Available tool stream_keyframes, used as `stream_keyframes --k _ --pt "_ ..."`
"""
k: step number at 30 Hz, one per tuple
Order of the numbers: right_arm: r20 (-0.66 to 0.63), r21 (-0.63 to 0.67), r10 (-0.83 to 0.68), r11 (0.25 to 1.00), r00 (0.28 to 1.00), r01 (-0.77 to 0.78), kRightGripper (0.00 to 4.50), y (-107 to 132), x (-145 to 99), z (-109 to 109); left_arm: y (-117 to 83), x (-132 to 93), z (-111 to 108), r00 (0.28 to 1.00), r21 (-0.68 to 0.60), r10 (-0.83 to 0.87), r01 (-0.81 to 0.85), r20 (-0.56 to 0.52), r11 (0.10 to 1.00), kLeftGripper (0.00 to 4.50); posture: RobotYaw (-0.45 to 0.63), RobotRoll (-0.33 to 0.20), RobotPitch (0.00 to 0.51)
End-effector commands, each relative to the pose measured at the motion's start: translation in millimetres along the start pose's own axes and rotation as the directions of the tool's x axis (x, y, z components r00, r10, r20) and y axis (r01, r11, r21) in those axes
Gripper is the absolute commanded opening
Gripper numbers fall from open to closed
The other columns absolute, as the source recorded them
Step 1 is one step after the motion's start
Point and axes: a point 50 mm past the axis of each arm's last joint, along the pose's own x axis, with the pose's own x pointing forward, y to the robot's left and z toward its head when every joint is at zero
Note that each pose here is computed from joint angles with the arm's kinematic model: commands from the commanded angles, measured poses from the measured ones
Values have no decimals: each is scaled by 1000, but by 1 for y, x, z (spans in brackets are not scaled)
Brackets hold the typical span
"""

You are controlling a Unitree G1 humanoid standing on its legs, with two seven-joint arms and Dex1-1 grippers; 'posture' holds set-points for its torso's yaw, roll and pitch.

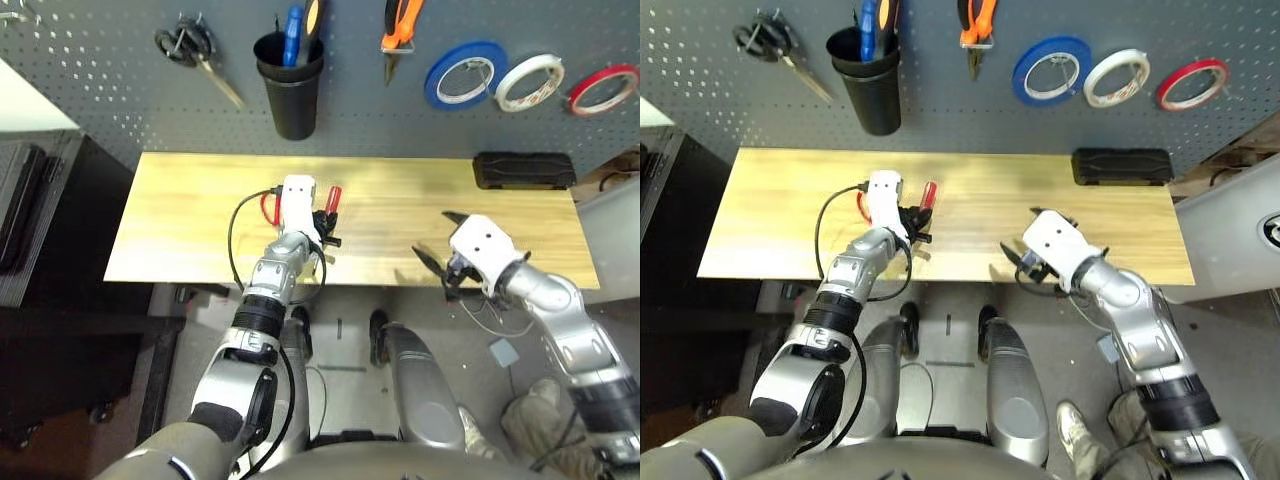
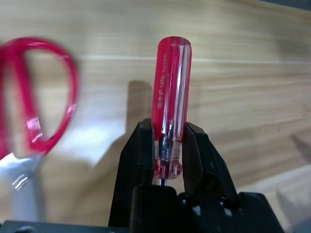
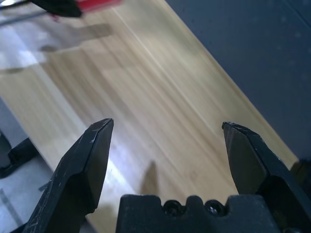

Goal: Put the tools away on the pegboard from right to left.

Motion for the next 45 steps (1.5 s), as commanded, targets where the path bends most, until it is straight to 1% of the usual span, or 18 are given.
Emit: stream_keyframes --k 1,3,6,10,14,17,21,23,27,33,35,41,45 --pt "20 25 9 1000 1000 -10 4500 0 3 -6 -2 -19 2 999 -21 26 -26 33 999 829 193 0 333" --pt "44 31 -5 1000 999 4 4500 -3 5 -5 -3 -28 4 998 -63 29 -25 60 998 829 203 0 332" --pt "85 31 -33 999 996 30 4500 -11 5 -7 -2 -44 8 990 -123 45 -28 131 992 829 237 0 327" --pt "112 70 -64 996 992 56 4500 -20 2 -13 5 -62 18 969 -144 107 -76 221 987 829 270 0 324" --pt "153 98 -67 994 986 52 4500 -27 -4 -16 8 -77 37 939 -162 129 -80 320 984 829 288 0 323" --pt "197 106 -54 994 979 34 4500 -34 -9 -15 10 -88 52 917 -188 132 -63 375 980 829 286 0 320" --pt "270 109 -46 994 962 17 4500 -48 -20 -9 15 -100 79 887 -153 95 -28 452 988 829 284 0 316" --pt "293 113 -46 994 955 14 4500 -52 -23 -6 16 -102 87 879 -146 86 -18 469 989 829 282 0 316" --pt "404 130 -49 991 914 -4 4500 -71 -43 4 18 -110 118 843 -100 43 14 536 995 829 254 0 311" --pt "502 146 -57 989 863 -19 4500 -99 -62 22 15 -118 153 805 -38 -18 50 594 998 829 229 0 309" --pt "515 149 -52 988 856 -29 4500 -106 -66 29 15 -120 163 791 -29 -24 53 611 998 829 206 0 305" --pt "540 175 -9 979 842 -102 4500 -123 -72 48 16 -126 190 752 -2 -37 50 658 999 829 189 0 301" --pt "551 203 31 964 834 -170 4500 -129 -76 62 16 -129 207 728 11 -52 60 683 998 829 175 0 298"
